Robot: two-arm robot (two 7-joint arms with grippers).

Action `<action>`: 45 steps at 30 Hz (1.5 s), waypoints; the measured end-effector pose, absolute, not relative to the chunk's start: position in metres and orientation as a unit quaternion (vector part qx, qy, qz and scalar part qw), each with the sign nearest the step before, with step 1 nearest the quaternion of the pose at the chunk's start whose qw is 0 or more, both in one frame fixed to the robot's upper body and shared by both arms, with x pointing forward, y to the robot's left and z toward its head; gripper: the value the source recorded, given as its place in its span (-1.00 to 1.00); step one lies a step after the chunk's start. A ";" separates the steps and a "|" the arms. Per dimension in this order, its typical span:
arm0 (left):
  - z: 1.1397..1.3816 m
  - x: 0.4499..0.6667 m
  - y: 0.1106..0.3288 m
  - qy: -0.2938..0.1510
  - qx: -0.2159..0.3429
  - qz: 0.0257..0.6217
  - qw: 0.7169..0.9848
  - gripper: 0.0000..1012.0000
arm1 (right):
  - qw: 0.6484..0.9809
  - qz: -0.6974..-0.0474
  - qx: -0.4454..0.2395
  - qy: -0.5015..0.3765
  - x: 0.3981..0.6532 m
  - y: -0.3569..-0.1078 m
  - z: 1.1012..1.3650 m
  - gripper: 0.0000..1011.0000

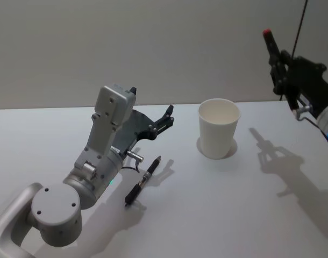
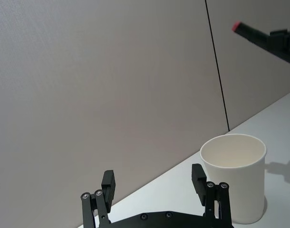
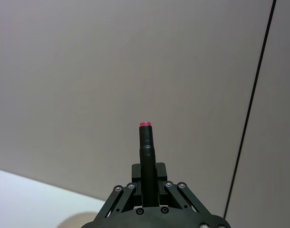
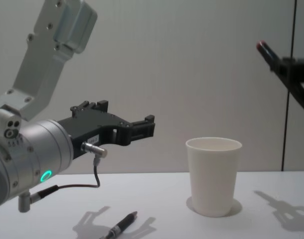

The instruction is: Place the pen into the pen holder.

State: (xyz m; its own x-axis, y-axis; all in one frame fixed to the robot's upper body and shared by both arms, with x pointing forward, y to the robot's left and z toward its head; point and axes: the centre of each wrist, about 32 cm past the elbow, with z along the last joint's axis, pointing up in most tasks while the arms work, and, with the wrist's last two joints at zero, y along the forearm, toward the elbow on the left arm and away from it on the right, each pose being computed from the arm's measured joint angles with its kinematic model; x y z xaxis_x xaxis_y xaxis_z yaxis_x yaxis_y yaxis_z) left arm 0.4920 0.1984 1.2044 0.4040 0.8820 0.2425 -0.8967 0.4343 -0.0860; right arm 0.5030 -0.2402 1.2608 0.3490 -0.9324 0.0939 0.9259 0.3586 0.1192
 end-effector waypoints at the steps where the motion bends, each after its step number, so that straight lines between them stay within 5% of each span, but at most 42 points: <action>1: 1.204 0.492 0.198 -0.126 0.029 0.531 0.837 0.98 | 0.821 -0.565 0.028 -0.078 0.503 -0.239 1.262 -0.67; 24: 1.204 0.492 0.198 -0.126 0.029 0.531 0.837 0.98 | 0.813 -0.531 0.154 -0.184 0.542 -0.165 1.278 -0.67; 45: 1.204 0.492 0.198 -0.126 0.029 0.531 0.837 0.98 | 0.812 -0.545 0.143 -0.153 0.547 -0.152 1.269 -0.67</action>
State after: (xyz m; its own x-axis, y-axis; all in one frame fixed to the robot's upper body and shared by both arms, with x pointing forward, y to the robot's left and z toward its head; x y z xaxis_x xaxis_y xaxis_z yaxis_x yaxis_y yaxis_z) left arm 0.4920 0.1984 1.2044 0.4040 0.8821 0.2424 -0.8967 0.4343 -0.0859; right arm 0.5472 -0.1523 1.2686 0.3584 -0.9290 0.0923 0.8417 0.3643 0.3986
